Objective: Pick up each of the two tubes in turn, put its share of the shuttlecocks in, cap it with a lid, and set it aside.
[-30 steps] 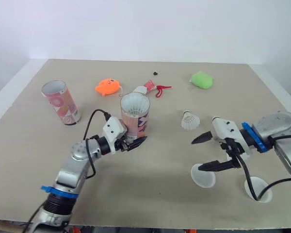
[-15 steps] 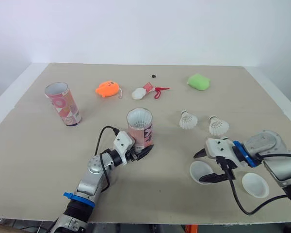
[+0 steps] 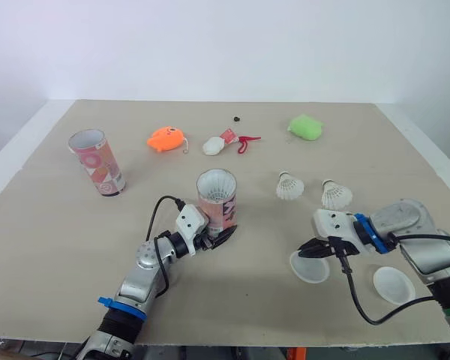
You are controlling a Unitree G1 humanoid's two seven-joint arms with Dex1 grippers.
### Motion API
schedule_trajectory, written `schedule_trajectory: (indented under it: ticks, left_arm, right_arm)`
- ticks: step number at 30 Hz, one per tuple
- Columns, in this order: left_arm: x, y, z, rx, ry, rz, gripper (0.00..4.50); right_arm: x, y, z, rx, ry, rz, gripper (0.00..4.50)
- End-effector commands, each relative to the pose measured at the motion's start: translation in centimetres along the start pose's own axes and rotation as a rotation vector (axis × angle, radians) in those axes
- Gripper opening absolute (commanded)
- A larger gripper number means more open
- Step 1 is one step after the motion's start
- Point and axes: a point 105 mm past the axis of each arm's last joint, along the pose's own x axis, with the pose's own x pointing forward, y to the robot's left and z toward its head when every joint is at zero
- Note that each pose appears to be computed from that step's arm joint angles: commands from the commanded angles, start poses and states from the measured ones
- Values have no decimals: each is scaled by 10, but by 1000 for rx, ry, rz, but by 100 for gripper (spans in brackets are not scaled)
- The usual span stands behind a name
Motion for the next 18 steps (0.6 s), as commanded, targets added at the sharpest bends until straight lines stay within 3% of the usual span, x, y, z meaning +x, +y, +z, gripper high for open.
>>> schedule_trajectory:
  ticks: [1,8,13,18]
  left_arm:
    - [-1,-7,-17,-27,68,-24,337]
    - [-1,-8,-18,-27,78,-30,337]
    - [0,-7,-18,-22,83,-29,337]
    - [-1,-7,-21,-14,98,-21,337]
  right_arm:
    - [-33,-34,76,-110,-221,-121,13]
    - [-68,-50,211,-367,-531,-194,13]
    - [-58,-52,241,-437,-515,-195,13]
    - [-38,-48,245,-497,-411,-144,13]
